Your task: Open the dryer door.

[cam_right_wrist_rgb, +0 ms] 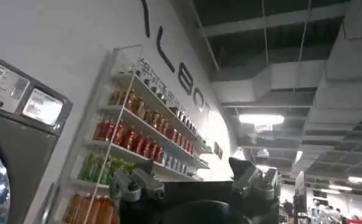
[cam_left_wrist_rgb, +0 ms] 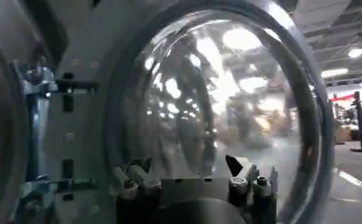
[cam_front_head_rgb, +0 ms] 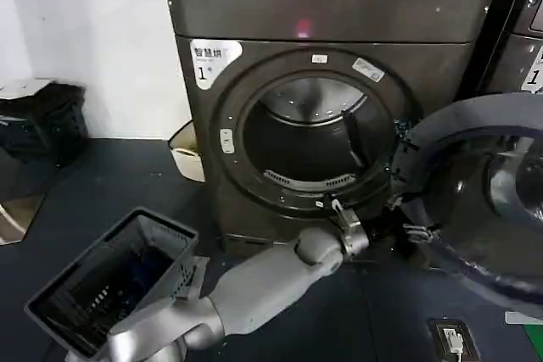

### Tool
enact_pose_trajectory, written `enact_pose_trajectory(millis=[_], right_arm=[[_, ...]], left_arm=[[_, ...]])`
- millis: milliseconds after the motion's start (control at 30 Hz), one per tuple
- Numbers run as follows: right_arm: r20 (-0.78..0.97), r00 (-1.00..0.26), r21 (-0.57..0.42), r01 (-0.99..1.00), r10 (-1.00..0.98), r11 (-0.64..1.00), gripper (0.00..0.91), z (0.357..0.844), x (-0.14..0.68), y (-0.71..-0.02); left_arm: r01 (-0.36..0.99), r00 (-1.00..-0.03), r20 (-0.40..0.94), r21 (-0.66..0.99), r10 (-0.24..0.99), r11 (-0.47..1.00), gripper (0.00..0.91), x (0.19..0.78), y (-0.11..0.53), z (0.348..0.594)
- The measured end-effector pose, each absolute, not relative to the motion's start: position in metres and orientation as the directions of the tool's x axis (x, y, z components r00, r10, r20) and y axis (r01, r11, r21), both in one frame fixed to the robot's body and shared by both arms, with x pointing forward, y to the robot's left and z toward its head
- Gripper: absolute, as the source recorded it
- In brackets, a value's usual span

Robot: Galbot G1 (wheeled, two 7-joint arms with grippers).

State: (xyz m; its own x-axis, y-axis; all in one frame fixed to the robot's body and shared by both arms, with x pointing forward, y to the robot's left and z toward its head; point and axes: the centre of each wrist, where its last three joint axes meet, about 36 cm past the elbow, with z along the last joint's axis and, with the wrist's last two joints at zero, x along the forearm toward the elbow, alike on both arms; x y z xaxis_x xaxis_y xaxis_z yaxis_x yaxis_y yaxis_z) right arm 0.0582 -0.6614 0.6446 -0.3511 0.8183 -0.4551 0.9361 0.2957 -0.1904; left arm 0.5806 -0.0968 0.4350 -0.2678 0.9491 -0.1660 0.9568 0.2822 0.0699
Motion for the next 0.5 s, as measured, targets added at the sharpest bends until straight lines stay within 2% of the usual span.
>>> enact_pose_trajectory(millis=[367,500], right_arm=[[-0.466,-0.351,-0.198,0.936,0.812,0.291,0.907,0.648,0.053,-0.659],[-0.469,-0.351,-0.199,0.936,0.810,0.290,0.907,0.648,0.053,-0.659]], left_arm=[[0.961,-0.243,-0.236,0.072,0.941,0.266,0.907,0.568,-0.104,0.436],[0.968,-0.188,-0.298,0.105,0.936,0.227,0.907,0.549,-0.115,0.440]])
